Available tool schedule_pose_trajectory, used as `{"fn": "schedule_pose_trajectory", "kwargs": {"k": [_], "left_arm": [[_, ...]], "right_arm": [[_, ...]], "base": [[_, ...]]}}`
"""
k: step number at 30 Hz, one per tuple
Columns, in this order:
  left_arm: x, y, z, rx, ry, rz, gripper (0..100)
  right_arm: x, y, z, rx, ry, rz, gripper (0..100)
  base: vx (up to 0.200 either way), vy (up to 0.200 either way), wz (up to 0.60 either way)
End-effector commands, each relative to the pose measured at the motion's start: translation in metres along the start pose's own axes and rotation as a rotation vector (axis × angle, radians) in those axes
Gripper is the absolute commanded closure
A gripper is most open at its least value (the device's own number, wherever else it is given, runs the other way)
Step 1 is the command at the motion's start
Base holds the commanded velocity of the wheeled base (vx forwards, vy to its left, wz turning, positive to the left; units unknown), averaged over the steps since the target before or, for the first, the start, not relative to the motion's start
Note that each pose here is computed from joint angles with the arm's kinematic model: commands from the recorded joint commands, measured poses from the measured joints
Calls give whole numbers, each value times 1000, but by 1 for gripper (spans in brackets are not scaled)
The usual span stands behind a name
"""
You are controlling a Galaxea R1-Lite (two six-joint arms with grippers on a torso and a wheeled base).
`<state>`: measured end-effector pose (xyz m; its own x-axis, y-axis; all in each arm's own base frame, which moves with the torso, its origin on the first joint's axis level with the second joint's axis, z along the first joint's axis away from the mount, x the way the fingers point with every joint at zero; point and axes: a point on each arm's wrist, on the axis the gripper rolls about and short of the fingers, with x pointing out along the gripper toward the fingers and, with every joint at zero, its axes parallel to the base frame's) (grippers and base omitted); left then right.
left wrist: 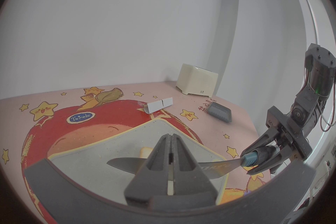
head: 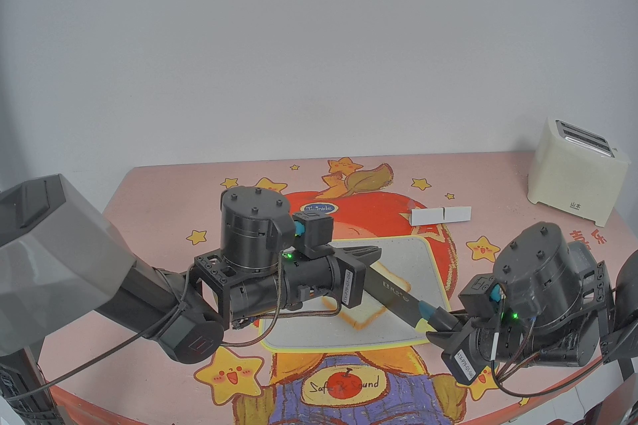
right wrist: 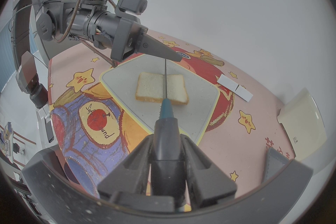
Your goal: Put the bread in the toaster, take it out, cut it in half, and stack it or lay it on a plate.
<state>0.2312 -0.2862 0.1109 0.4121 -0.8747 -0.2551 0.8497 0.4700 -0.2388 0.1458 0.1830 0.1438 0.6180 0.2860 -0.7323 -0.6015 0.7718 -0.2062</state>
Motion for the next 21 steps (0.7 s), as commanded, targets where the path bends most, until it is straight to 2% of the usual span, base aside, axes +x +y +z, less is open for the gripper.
{"fn": "schedule_pose_trajectory", "kwargs": {"k": [1, 10, 21], "left_arm": [[0, 0, 1, 2, -5, 0, 100], [0, 0, -3, -1, 9, 2, 100], [0, 0, 2, 3, -10, 0, 100]], "right_arm": [[2, 1, -1, -4, 10, 0, 100], [-1, 0, 7, 10, -28, 2, 100], [2, 1, 1, 0, 6, 0, 100]], "base": [[0, 0, 0], [0, 0, 0], [0, 0, 0]]}}
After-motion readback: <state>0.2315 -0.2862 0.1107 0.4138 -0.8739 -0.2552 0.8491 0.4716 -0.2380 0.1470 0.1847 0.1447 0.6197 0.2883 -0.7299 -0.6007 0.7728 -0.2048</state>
